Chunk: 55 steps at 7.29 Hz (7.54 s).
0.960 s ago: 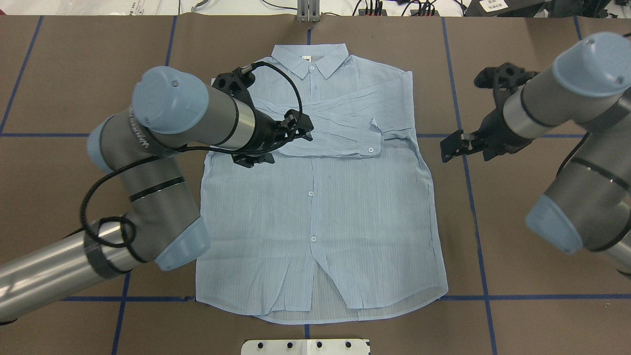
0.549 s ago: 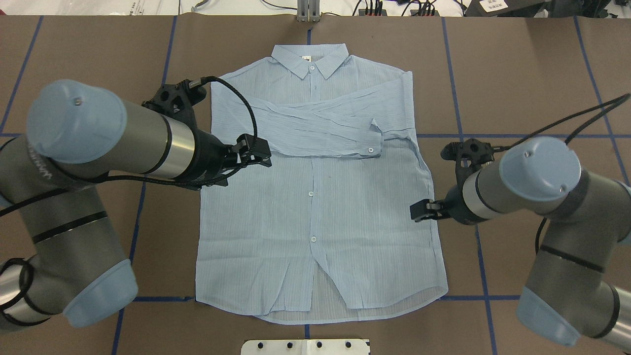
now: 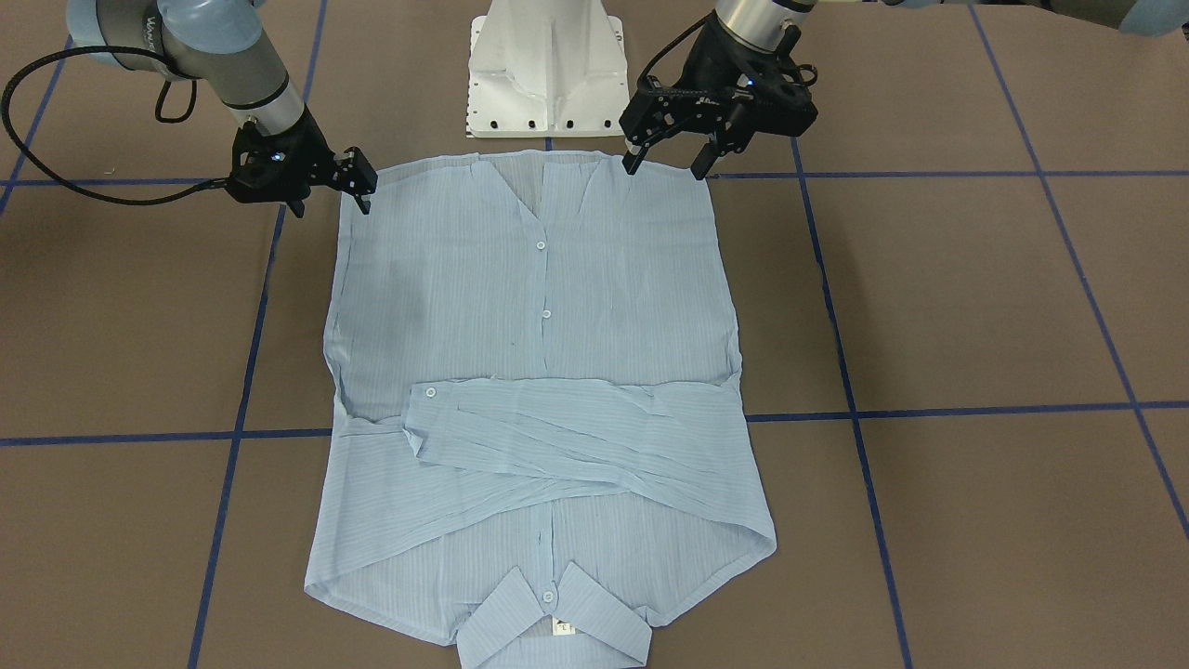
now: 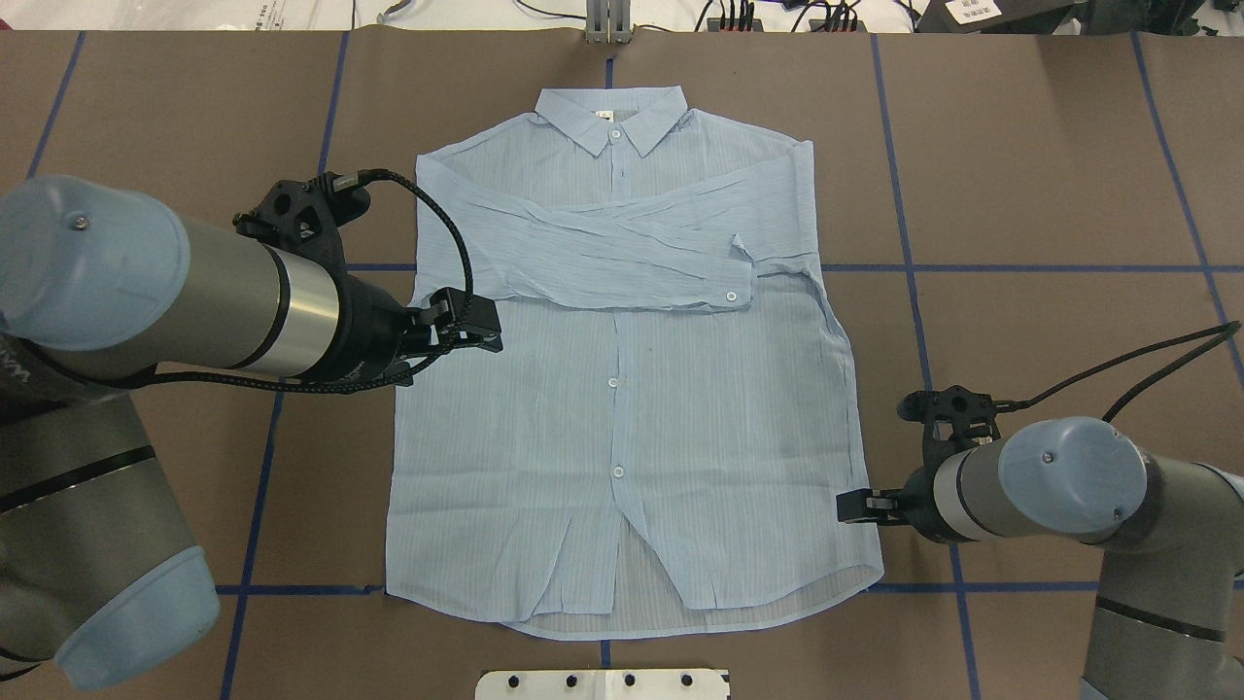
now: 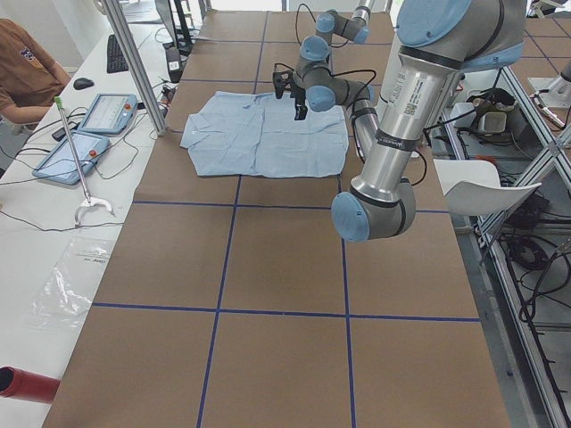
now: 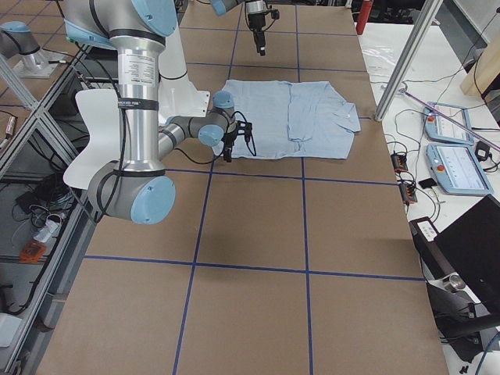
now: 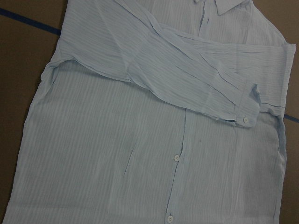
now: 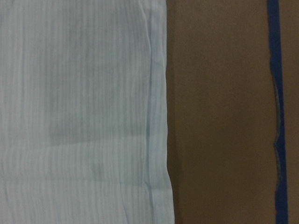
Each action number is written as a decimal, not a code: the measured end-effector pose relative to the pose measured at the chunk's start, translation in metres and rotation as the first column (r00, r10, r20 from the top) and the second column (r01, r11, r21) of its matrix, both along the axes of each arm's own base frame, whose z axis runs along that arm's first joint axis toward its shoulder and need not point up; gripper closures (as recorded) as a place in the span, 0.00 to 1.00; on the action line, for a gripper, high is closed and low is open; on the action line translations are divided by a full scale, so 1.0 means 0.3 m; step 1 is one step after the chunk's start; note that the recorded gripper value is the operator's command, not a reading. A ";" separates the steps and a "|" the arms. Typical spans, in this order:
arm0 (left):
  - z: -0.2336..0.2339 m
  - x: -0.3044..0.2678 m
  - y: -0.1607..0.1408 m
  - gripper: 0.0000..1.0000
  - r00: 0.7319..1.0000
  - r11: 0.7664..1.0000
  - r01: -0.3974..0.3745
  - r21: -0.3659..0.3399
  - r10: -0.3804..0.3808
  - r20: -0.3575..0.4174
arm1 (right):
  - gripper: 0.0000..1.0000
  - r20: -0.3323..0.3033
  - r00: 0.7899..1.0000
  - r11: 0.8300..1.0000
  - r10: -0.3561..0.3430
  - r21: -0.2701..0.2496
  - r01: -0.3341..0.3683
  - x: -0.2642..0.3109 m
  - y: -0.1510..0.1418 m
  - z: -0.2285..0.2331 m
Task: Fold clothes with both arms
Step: 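Release the sleeve and move both grippers to the shirt hem corners, then grasp the hem corners nearest the robot with both grippers, then lift the hem and fold it toward the collar with both grippers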
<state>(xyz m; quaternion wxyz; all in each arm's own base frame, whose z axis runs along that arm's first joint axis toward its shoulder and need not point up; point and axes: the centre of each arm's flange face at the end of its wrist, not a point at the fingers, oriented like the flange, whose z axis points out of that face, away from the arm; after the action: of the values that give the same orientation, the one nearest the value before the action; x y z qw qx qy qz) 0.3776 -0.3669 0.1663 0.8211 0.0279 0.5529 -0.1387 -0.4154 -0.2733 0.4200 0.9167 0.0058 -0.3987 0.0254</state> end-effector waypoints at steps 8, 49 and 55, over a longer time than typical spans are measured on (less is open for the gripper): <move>-0.005 0.004 -0.004 0.00 1.000 1.000 0.003 0.003 -0.003 -0.001 | 0.67 -0.018 0.997 0.998 -0.070 -0.011 0.070 -0.068 0.098 0.002; 0.514 0.250 0.347 1.00 0.932 0.989 -0.143 -0.041 0.149 0.330 | 1.00 0.132 0.990 0.999 0.044 -0.025 -0.041 0.183 -0.135 -0.210; 0.324 -0.032 0.039 1.00 0.977 0.999 -0.049 0.015 0.045 0.206 | 1.00 0.218 0.951 0.976 0.218 -0.035 -0.216 0.310 -0.475 -0.357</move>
<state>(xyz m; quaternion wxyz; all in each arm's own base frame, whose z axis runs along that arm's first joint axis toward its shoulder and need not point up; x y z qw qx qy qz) 0.3681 -0.3551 0.2634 0.8766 0.0374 0.4669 -0.1100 -0.3224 -0.4159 0.3130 0.8586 0.0417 -0.4945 0.1287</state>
